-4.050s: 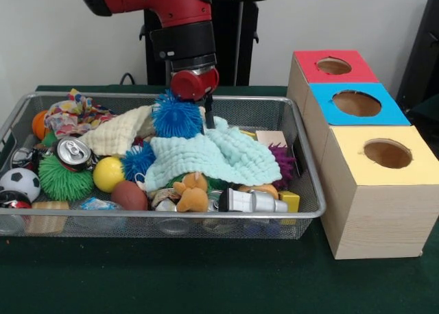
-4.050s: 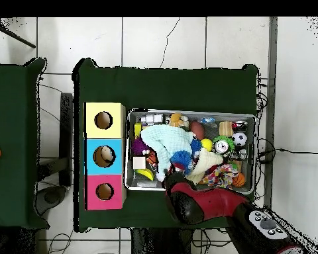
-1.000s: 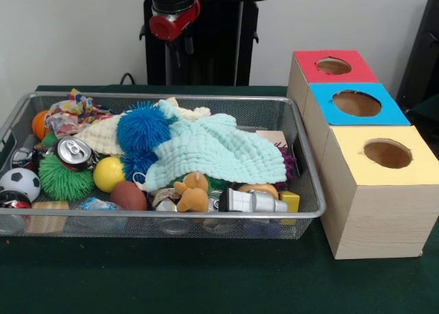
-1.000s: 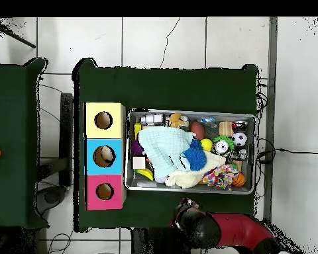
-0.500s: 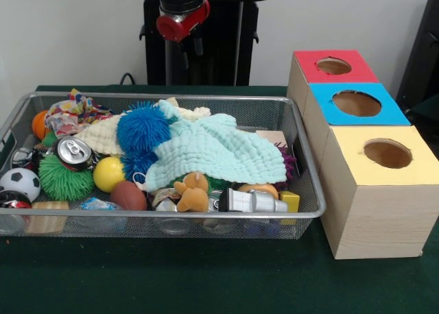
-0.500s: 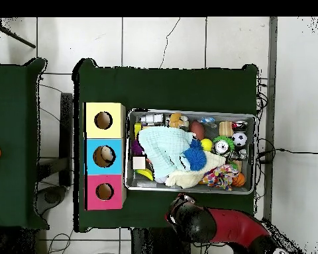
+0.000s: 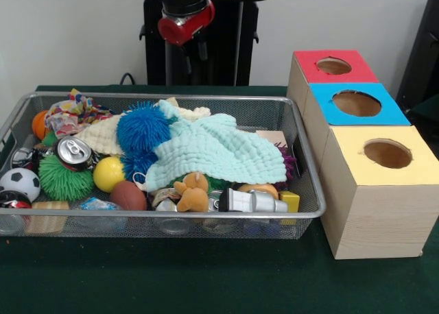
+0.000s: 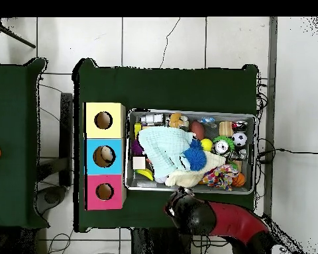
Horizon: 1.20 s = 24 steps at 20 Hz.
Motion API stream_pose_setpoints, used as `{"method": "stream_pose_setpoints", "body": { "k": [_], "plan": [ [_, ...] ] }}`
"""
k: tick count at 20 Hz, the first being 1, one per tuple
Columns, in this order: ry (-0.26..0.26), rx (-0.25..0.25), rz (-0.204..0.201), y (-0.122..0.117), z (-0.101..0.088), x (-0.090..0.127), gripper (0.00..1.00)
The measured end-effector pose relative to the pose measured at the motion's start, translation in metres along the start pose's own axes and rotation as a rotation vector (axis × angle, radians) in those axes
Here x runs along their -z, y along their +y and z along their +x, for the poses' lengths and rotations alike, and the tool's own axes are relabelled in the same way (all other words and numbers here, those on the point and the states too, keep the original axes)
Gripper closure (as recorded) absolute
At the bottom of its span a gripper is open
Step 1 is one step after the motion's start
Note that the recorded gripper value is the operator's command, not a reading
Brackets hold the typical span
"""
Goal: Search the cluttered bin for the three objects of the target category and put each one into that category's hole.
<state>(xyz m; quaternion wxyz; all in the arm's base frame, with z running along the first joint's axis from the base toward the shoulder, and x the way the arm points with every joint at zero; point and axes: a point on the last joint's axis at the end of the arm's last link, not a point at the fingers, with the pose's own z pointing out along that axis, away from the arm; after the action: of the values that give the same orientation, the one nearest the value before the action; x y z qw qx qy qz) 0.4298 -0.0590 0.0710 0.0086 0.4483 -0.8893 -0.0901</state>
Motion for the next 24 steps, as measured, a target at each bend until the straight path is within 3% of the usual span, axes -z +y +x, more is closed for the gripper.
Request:
{"method": "stream_pose_setpoints", "body": {
  "k": [5, 15, 24],
  "plan": [
    [-0.007, -0.024, 0.057, -0.04, 0.0, -0.001, 0.0],
    [-0.041, -0.094, 0.095, -0.104, 0.015, -0.022, 0.0],
    [-0.059, -0.145, 0.102, -0.12, 0.034, -0.037, 0.0]
  ]
}}
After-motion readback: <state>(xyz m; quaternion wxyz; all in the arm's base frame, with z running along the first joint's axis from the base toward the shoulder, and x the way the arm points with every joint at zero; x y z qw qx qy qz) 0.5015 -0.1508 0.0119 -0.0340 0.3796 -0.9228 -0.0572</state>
